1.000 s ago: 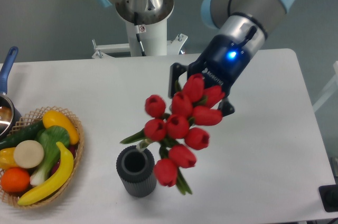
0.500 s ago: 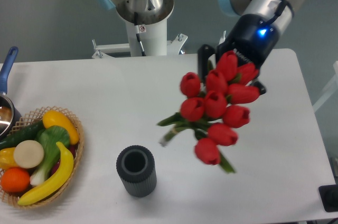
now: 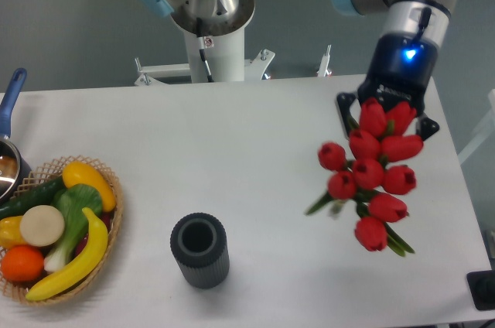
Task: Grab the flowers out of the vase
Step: 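Carry the held tulips away from the vase and hold them hanging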
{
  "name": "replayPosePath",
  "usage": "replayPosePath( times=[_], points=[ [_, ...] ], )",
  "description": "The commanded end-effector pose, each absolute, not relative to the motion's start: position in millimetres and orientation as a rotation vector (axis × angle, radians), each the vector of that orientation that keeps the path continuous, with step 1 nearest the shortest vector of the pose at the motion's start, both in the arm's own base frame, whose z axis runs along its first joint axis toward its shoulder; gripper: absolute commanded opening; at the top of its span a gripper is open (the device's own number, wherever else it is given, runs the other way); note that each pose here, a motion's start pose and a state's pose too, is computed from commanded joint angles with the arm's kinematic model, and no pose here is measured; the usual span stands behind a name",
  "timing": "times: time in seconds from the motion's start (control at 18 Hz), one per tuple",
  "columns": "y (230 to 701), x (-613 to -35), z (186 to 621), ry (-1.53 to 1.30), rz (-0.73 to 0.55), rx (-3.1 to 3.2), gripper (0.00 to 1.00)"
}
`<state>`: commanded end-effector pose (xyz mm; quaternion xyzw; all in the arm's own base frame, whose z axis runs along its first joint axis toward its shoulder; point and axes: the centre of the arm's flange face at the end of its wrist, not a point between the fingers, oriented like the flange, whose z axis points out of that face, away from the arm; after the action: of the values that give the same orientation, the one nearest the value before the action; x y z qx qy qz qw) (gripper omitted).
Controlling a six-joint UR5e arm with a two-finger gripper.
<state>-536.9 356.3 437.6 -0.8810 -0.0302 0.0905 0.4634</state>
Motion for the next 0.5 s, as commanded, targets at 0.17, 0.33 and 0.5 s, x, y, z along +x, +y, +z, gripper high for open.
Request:
replayPosePath(
  times=[0.17,0.33,0.5],
  points=[
    [328,-544,417,-0.097,0.241,-2.198,0.0],
    [321,-546,406,-0.167,0.324,-2.34,0.0],
    [344,-534,394,-0.19,0.411,-2.536,0.0]
  ],
)
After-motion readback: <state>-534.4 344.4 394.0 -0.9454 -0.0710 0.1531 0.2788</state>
